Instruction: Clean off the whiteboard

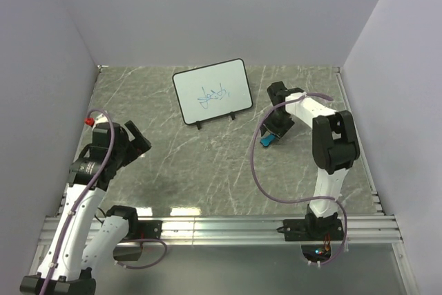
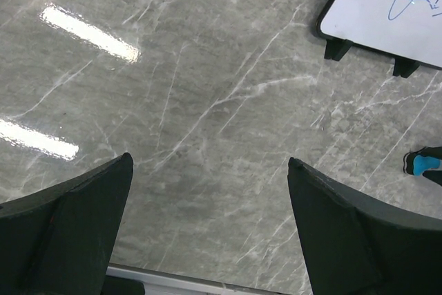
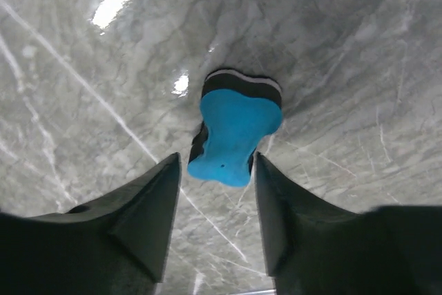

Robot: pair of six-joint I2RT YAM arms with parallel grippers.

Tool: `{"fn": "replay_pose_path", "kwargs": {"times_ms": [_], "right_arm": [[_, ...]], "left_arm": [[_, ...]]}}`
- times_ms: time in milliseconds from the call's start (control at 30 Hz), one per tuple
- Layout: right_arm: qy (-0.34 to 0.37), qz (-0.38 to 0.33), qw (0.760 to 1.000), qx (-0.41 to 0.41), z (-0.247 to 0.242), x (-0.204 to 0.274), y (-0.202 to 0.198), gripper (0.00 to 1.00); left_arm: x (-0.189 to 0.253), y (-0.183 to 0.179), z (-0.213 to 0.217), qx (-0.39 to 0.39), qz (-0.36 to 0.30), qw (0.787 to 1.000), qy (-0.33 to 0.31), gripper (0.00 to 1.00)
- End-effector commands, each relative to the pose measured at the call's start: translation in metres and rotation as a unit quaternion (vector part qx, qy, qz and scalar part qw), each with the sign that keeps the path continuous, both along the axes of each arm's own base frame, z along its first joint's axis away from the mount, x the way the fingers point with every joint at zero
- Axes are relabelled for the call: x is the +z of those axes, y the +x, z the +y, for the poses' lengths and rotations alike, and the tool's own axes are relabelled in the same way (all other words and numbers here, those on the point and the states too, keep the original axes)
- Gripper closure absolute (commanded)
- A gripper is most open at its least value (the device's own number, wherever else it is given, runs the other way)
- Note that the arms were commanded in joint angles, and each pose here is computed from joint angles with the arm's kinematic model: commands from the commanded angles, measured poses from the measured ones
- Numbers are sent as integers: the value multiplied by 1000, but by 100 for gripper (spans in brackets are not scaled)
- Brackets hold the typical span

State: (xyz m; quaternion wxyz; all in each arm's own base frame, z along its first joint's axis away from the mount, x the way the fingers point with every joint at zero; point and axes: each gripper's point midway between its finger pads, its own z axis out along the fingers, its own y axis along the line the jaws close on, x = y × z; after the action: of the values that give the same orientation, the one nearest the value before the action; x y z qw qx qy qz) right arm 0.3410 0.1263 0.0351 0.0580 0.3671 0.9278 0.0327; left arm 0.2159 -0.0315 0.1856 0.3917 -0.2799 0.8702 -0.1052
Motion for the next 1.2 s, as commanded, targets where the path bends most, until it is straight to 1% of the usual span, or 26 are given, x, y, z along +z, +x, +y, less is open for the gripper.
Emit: {"fn": "replay_pose_path", "kwargs": {"times_ms": [0,33,100,200,433,467,500,600,700,733,767,800,833,867,900,933,967,1000,1033,1067,1100,1133,1167], "right_arm": [[-18,-15,1000,-9,-1,5,13,47],[-20,-13,1000,-8,-1,3,14,51],[-27,-8,1000,0,-3,0,14,53],[-35,1,999,7,-6,-5,10,53],[-44,6,999,21,-11,-11,6,58],[-44,6,999,23,-10,-12,6,61],[-44,6,999,25,-11,-13,5,67],[-45,6,999,31,-12,-14,2,74],[-45,9,998,42,-13,-16,-2,80],[-44,8,998,47,-13,-17,-4,83],[-44,8,998,52,-13,-18,-6,92],[-44,9,998,54,-15,-17,-11,96],[-41,-1,997,58,-15,-13,-11,100],[-42,5,997,59,-16,-16,-15,100],[-40,1,997,62,-17,-14,-19,100],[-38,-1,997,65,-17,-13,-21,100],[-30,-5,997,70,-15,-10,-23,100],[-24,-13,997,73,-14,-6,-26,100],[-19,-18,997,75,-13,-3,-28,100],[-11,-32,996,81,-11,6,-28,100],[2,-35,996,83,-7,7,-33,100],[7,-41,996,84,-6,12,-34,100],[15,-49,995,88,-4,16,-35,100]], "left_arm": [[10,4,-1,-8,-13,1000,7,1],[10,5,-1,-7,-13,1000,8,1],[10,5,0,-6,-10,1000,8,1],[7,5,1,0,-1,1000,11,1],[2,8,3,6,11,1000,14,1],[1,9,2,4,13,1000,14,1],[2,12,1,3,10,1000,12,1],[-1,25,-6,-16,11,1000,9,1],[10,49,-9,-39,-7,999,25,0],[0,59,-8,-37,16,999,36,1],[13,71,-3,-28,6,998,48,1],[16,81,3,-15,5,998,64,10],[24,100,5,-14,4,997,72,12],[28,110,5,-18,-2,997,74,13],[24,124,0,-34,4,998,61,13],[36,138,-3,-46,-18,997,52,12],[48,157,-8,-66,-53,995,47,12],[44,171,-9,-79,-58,995,36,12],[52,182,-22,-113,-80,990,10,13],[64,200,-26,-129,-120,984,-2,14],[60,213,-24,-133,-132,982,-14,14],[63,217,-40,-169,-147,974,-43,14],[66,225,-37,-175,-161,969,-66,14]]}}
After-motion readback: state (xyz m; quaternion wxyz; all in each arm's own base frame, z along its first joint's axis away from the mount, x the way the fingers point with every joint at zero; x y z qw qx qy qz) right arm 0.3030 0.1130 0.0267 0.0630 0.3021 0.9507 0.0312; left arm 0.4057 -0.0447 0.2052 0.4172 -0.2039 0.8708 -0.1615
